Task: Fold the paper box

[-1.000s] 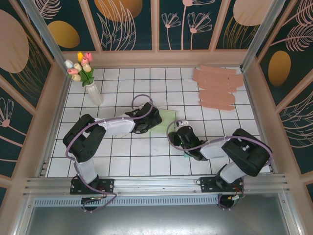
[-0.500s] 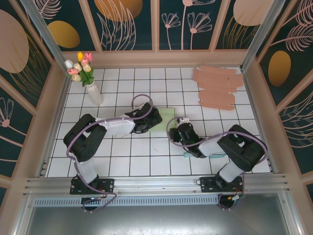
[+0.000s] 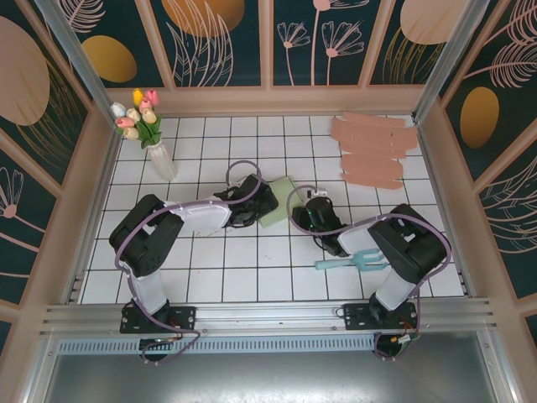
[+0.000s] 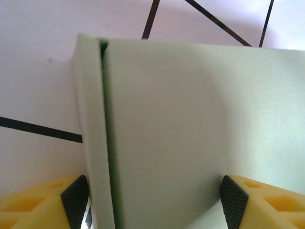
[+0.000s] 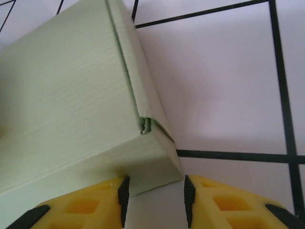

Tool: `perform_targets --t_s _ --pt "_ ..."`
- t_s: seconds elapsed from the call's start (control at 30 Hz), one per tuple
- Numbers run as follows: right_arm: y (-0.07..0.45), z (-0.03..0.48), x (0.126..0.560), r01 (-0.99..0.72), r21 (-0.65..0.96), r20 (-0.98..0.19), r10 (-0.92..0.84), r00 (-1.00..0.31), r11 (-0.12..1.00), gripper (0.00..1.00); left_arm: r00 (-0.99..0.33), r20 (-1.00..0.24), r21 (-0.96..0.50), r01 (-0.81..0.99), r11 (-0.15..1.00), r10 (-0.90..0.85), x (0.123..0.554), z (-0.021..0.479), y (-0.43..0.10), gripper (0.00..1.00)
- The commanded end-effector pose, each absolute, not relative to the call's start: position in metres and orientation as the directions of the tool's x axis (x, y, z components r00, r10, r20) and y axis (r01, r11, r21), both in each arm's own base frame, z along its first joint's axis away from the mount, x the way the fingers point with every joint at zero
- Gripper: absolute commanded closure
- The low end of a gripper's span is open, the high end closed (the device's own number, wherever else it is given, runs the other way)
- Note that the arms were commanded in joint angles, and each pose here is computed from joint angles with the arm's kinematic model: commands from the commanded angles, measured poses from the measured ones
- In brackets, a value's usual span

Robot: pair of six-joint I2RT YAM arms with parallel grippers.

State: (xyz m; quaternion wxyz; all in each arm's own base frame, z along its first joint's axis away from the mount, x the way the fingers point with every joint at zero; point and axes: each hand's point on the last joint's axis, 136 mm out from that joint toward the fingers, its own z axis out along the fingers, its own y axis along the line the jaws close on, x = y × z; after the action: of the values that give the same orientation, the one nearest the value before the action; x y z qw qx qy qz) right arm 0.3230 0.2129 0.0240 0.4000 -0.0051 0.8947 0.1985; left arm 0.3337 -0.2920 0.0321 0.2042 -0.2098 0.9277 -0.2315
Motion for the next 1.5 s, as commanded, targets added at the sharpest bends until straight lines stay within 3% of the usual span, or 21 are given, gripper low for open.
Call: perform_targets --t_s 0.0,0.2,0.43,0.67,0.83,1.03,1.47 --pt "0.211 0.023 0.324 -0.169 0.368 -0.686 0.145 -0.713 0.914 0.61 -0.899 -0.209 -0.412 -0.276 0.868 -0.385 0.295 0.010 -0.280 0.25" --pt "0.206 0.016 0.322 -0.138 0.372 -0.647 0.150 -0.748 0.918 0.63 -0.889 -0.248 -0.486 -0.229 0.843 -0.384 0.297 0.036 -0.284 0.23" --pt "0.205 0.020 0.321 -0.123 0.409 -0.623 0.179 -0.762 0.904 0.66 -0.854 -0.375 -0.552 -0.106 0.827 -0.360 0.311 0.091 -0.288 0.22" --pt "0.207 0.017 0.322 -0.102 0.425 -0.558 0.171 -0.812 0.900 0.97 -0.775 -0.573 -0.472 0.048 0.881 -0.265 0.358 0.134 -0.287 0.13" --pt "0.196 0.011 0.333 -0.037 0.481 -0.501 0.239 -0.832 0.876 1.00 -0.785 -0.590 -0.454 0.129 0.881 -0.189 0.408 0.108 -0.284 0.14" --pt "0.193 0.008 0.346 -0.012 0.522 -0.463 0.272 -0.844 0.853 1.00 -0.788 -0.608 -0.476 0.263 0.839 -0.098 0.433 0.082 -0.302 0.15" --pt "0.210 -0.006 0.357 -0.027 0.561 -0.425 0.260 -0.867 0.828 1.00 -0.864 -0.497 -0.677 0.331 0.657 -0.076 0.396 0.052 -0.340 0.22"
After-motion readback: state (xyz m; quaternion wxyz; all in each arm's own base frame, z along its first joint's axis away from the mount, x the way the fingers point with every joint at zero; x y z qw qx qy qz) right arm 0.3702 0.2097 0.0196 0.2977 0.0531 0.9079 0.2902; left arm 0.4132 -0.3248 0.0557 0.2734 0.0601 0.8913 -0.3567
